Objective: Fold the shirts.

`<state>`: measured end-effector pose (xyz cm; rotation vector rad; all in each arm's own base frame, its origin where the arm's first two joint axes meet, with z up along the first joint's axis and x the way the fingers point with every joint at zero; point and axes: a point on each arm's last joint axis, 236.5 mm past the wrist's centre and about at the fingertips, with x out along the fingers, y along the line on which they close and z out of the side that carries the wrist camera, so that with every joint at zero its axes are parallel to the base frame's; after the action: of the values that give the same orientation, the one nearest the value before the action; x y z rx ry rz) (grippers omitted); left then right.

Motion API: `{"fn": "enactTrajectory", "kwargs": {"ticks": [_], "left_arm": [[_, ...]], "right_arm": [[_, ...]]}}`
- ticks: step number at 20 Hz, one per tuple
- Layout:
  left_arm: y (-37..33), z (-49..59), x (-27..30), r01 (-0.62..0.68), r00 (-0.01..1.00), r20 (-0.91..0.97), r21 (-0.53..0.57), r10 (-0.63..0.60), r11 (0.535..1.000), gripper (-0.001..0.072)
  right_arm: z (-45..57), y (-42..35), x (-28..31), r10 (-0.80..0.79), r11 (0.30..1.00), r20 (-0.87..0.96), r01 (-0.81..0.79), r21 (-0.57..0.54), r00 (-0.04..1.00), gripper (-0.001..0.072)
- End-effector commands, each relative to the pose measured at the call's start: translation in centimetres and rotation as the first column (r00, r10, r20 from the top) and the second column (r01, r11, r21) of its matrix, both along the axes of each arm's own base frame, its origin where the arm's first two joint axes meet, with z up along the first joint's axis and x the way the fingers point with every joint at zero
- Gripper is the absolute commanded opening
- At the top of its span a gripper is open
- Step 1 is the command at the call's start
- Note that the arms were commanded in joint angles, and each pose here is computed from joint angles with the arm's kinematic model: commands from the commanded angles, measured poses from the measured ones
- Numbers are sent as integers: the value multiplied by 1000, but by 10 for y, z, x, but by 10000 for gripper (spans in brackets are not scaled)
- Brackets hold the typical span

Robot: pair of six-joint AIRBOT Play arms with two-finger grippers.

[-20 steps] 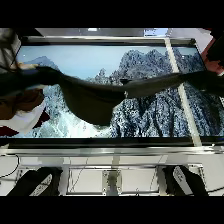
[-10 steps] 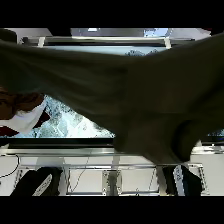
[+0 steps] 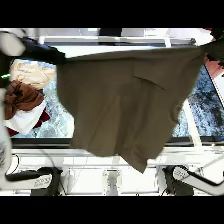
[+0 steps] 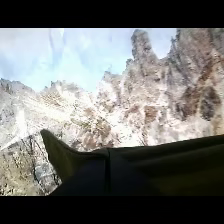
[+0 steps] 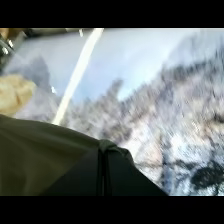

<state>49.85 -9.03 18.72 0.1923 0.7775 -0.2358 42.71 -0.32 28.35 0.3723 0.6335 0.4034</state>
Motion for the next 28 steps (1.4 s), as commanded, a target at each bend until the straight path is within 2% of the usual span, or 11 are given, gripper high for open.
{"fn": "enactTrajectory", "kwargs": {"ticks": [1, 6, 7, 8, 9, 12, 15, 18, 20, 25, 28], "left_arm": [[2, -106, 79, -97, 995, -25, -3, 97, 995, 9], [-14, -144, 127, -124, 989, 70, -113, 132, 986, 34], [-15, -131, 133, -118, 984, 119, -129, 134, 985, 247], [-16, -114, 139, -111, 977, 165, -140, 134, 984, 526], [-15, -89, 143, -105, 967, 214, -149, 136, 983, 653], [3, 5, 138, -108, 925, 351, -123, 145, 987, 646], [67, 84, 91, -230, 894, 403, 33, 198, 973, 643], [151, 83, 16, -411, 897, 209, 68, 390, 909, 642], [189, 44, -31, -491, 871, 1, 75, 492, 868, 642], [173, -119, -140, -537, 791, -388, -73, 472, 840, 642], [135, -203, -196, -614, 736, -483, -180, 474, 769, 642]], "right_arm": [[-145, -5, 91, -73, 990, -216, 45, -133, 974, 27], [-254, 39, 183, -153, 988, -211, 155, -10, 965, 36], [-255, 47, 194, -170, 984, -185, 178, 24, 968, 100], [-248, 51, 202, -190, 979, -152, 199, 48, 970, 290], [-233, 53, 207, -202, 975, -118, 211, 72, 972, 461], [-178, 34, 201, -191, 980, -44, 193, 44, 981, 460], [-134, -29, 150, -195, 972, -66, 184, -148, 978, 448], [-132, -106, 60, -297, 913, -254, 196, -359, 920, 448], [-146, -131, 0, -305, 909, -394, 142, -391, 867, 448], [-232, -119, -93, -236, 971, -583, 170, -165, 777, 448], [-297, -74, -129, -150, 965, -682, 255, 55, 715, 448]]}}
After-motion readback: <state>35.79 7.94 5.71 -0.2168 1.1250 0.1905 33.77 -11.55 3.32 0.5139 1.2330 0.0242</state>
